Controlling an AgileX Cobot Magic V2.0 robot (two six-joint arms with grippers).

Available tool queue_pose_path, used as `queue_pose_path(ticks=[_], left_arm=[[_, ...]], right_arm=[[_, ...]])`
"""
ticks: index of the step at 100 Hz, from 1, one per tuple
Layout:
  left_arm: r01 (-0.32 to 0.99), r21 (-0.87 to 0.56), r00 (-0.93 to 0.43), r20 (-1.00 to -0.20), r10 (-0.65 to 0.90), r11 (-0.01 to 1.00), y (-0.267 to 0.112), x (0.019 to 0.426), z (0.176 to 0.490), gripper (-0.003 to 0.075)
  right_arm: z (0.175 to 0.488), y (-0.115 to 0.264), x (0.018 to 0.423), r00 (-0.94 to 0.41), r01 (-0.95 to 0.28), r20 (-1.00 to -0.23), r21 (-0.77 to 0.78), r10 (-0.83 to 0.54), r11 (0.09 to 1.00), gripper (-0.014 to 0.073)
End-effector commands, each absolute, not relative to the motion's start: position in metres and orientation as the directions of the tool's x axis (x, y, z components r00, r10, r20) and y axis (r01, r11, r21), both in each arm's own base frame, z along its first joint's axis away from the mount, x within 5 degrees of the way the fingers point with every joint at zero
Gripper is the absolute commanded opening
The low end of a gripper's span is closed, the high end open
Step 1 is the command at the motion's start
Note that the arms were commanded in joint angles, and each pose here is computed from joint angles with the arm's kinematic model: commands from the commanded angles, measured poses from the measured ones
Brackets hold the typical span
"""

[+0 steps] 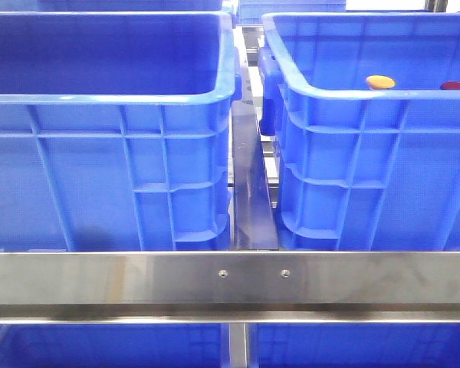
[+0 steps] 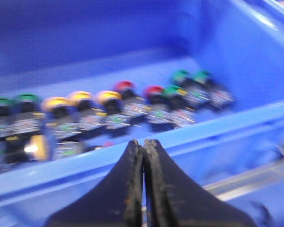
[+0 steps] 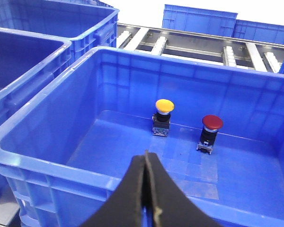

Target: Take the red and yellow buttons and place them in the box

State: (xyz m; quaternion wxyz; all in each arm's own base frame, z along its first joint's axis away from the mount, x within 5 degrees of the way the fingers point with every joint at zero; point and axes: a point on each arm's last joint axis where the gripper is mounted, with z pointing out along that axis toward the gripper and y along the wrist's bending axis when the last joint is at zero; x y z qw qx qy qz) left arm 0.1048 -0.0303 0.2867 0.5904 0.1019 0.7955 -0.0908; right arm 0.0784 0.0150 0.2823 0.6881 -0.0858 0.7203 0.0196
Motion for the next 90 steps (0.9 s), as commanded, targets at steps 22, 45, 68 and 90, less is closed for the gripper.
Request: queue_pose_path(ticks=[22,45,68,90], left_arm=[[0.066,-0.039,-0.049,-0.998,-0.036,0.997,-0.005,0.075,0.255,-0.0019],[-0.034,-0.055,0.04,-0.998,-0.054,0.998,0.002,0.059,0.203,-0.0019],[-0.04,-0.068,0.011,-0.998,-0.068,0.997,0.002,0.055,0.193,-0.0019],[-0.036,-0.075,0.059,-0.996,-0.073,0.997,0.002,0.055,0.198,-0.0019]], right_arm=[[0.292,0.013,0.079,-0.008,-0.121,-0.997,-0.077,-0.079,0.99,-0.0059],[0.292,0.013,0.079,-0.008,-0.121,-0.997,-0.077,-0.079,0.99,-0.0059],[0.291,0.013,0.079,-0.01,-0.123,-0.997,-0.077,-0.079,0.989,-0.0059],[0.291,0.013,0.079,-0.012,-0.125,-0.997,-0.077,-0.079,0.989,-0.0059]])
